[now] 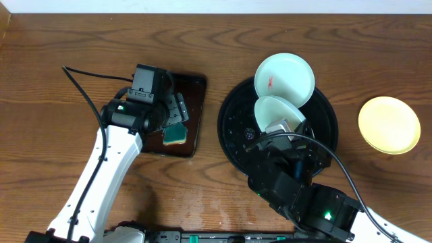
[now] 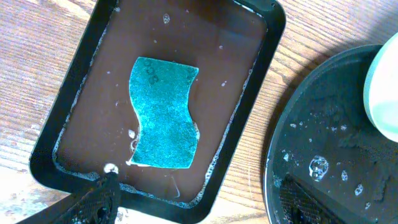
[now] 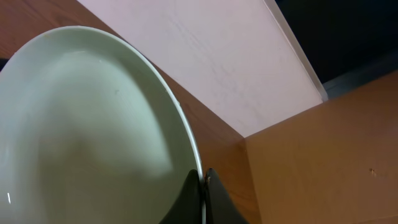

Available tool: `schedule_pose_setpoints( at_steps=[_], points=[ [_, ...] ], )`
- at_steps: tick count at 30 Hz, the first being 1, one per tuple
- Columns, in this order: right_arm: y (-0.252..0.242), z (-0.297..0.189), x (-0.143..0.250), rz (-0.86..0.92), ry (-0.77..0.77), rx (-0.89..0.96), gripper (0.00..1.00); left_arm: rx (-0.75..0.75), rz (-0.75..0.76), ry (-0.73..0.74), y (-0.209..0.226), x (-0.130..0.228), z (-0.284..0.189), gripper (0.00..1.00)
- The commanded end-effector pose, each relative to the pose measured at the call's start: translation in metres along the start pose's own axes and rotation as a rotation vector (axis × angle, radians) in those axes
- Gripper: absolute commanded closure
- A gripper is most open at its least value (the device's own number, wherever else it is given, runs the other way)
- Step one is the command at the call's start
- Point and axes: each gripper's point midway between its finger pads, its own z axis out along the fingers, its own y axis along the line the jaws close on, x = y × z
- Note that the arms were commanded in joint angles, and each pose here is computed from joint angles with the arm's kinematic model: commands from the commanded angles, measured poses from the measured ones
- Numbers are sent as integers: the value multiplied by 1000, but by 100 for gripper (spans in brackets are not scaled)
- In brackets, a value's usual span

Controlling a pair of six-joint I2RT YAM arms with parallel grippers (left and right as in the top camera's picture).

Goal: Clean dirty plates on tray and stack at the side
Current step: 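Lift the pale green plate with the right gripper, then carry the pale green plate right and stack it on the yellow plate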

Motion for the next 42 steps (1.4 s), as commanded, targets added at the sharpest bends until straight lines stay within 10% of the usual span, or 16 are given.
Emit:
schedule_pose_setpoints(
  at_steps=[1, 14, 22, 33, 42],
  points=[
    [-10, -3, -8, 22, -13, 29, 99, 13, 5, -16, -3, -7, -5, 18],
    [-5, 7, -16, -20, -14, -5, 99, 12, 5, -15, -3, -6, -5, 18],
    [-15, 22, 6, 338, 69, 39, 99, 13, 5, -16, -3, -7, -5, 18],
    [-25, 92, 111, 1046, 529, -106, 99, 12, 5, -15, -3, -6, -5, 17],
    [-97, 114, 252, 1356, 812, 232, 99, 13, 5, -16, -3, -7, -5, 17]
  ],
)
